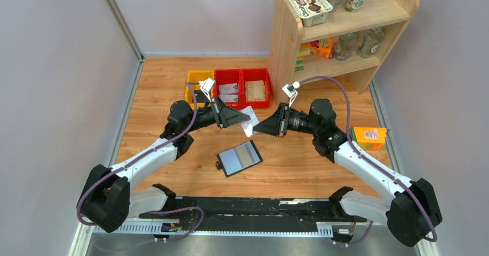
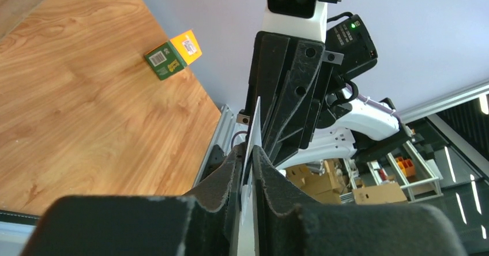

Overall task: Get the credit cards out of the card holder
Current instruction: Pick up the credit card from the card holder.

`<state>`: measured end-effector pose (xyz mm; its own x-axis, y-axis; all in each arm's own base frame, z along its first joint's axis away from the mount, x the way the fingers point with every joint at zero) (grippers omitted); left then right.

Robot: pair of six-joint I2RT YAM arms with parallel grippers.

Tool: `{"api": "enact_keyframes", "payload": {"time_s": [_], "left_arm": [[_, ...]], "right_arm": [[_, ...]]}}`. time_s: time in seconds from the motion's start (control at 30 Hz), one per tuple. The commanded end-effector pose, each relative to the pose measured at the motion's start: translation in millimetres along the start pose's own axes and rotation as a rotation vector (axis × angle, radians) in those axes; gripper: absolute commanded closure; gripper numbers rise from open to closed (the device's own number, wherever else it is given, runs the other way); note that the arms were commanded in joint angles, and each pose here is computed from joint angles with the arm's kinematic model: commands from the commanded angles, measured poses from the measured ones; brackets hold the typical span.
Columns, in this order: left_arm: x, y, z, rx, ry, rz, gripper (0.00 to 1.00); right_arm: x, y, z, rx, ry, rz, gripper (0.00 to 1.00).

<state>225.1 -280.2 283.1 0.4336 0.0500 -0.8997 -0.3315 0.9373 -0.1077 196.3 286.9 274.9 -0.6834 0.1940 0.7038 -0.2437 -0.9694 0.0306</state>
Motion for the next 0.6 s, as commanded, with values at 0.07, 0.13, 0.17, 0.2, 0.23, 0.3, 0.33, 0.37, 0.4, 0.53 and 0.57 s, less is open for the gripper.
{"api": "enact_keyframes", "payload": {"time_s": [0.07, 0.13, 0.17, 0.2, 0.23, 0.3, 0.33, 0.37, 0.4, 0.53, 0.57], "left_arm": [[-10.2, 8.1, 3.0, -0.007, -0.067, -0.024, 0.97], [-8.2, 9.6, 6.3, -0.034, -0.066, -0.008, 1.0], [-4.0, 9.9, 8.9, -0.056, -0.058, 0.015, 1.0], [-2.4, 11.4, 10.4, -0.071, -0.063, 0.028, 1.0], [5.3, 11.9, 15.6, -0.11, -0.051, 0.07, 1.0], [20.0, 17.0, 25.7, -0.193, -0.025, 0.147, 1.0], [32.5, 21.0, 33.4, -0.254, 0.003, 0.216, 1.0], [39.7, 23.6, 39.4, -0.293, 0.018, 0.254, 1.0], [54.4, 28.6, 46.3, -0.346, 0.047, 0.326, 1.0], [89.5, 40.5, 76.2, -0.534, 0.103, 0.473, 1.0], [94.8, 38.8, 84.8, -0.554, 0.087, 0.494, 1.0]], "right_arm": [[9.5, 6.1, 7.8, -0.002, 0.062, 0.031, 1.0], [6.4, 6.4, 6.8, 0.005, 0.063, 0.014, 0.97], [3.4, 6.7, 7.6, 0.004, 0.065, -0.006, 0.91], [-1.9, 7.8, 8.4, 0.002, 0.064, -0.038, 0.83], [-7.8, 10.0, 7.3, 0.009, 0.054, -0.074, 0.74], [-16.1, 15.4, 10.6, 0.0, 0.057, -0.137, 0.53], [-22.0, 19.1, 11.9, -0.007, 0.062, -0.18, 0.49], [-25.6, 23.0, 16.2, -0.024, 0.081, -0.214, 0.45], [-32.0, 29.6, 13.2, -0.016, 0.072, -0.265, 0.39], [-51.8, 53.5, 17.0, -0.044, 0.126, -0.436, 0.22], [-53.5, 59.2, 17.7, -0.051, 0.144, -0.466, 0.19]]}}
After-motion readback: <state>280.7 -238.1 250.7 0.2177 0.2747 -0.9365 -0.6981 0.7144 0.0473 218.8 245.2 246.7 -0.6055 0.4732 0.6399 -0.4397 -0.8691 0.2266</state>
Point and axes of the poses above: each gripper's point midway between its finger pads, its own y axis back along the fingers, its own x axis along the line the jaws close on, z = x × y, the point moved 1 cm from there along y, back along the fingers, and after that the axes turned 6 degrees about y, right-handed, at the moved point
